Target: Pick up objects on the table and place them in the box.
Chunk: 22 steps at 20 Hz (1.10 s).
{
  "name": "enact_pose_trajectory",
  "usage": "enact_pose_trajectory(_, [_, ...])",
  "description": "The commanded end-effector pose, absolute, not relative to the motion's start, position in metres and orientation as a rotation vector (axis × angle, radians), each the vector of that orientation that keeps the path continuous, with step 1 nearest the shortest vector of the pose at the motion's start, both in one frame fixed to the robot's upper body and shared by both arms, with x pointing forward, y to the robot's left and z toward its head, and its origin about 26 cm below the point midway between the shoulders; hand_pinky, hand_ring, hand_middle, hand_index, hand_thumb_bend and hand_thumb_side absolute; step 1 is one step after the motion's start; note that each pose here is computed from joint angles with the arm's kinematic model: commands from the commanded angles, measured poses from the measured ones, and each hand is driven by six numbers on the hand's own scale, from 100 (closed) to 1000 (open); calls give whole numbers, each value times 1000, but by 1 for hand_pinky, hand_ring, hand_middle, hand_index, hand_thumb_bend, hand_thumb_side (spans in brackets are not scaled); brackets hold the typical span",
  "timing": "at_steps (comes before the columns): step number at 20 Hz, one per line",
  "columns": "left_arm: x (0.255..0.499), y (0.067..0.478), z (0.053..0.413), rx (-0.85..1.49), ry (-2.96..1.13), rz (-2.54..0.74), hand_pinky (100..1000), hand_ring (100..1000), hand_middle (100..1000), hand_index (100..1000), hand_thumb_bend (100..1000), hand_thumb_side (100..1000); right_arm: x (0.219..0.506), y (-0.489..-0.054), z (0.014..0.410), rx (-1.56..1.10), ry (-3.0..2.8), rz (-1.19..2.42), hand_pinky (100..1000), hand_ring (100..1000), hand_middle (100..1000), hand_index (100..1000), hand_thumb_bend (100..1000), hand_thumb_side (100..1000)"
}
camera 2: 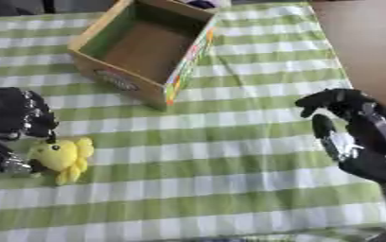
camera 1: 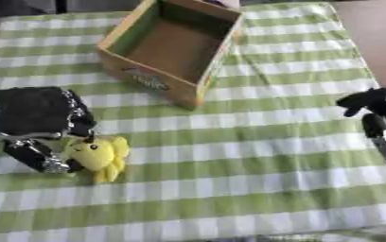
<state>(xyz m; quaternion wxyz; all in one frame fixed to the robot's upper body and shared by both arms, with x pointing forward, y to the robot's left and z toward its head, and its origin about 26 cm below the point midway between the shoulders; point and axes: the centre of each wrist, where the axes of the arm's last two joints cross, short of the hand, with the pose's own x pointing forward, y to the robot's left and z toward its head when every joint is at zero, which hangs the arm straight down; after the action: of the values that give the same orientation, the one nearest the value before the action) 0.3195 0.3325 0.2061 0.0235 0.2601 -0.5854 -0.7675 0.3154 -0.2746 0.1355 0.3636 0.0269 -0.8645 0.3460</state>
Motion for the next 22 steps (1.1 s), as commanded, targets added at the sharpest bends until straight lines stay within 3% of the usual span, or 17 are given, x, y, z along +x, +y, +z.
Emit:
enact_pose_trajectory(1, [318,333,231,861,-1852,-2366,328,358,326,539,271,308,316,-276,141,62,-2235,905,781,739,536,739,100,525])
enact_pose_trajectory(11, [331,325,284,952,-2005,-2268,331,360,328,530,348,302,316,-275,140,74,-2230,909,782,739,536,739,100,525])
enact_pose_trajectory(16, [352,319,305,1004,-2061,-2214,331,358,329,526,383,299,315,-273,138,88,-2223,916,782,739,536,739,100,525])
enact_pose_trajectory(22, [390,319,313,1050,-2064,-2114,328,356,329,527,363,276,316,-270,137,112,-2220,932,782,739,536,739,100,525])
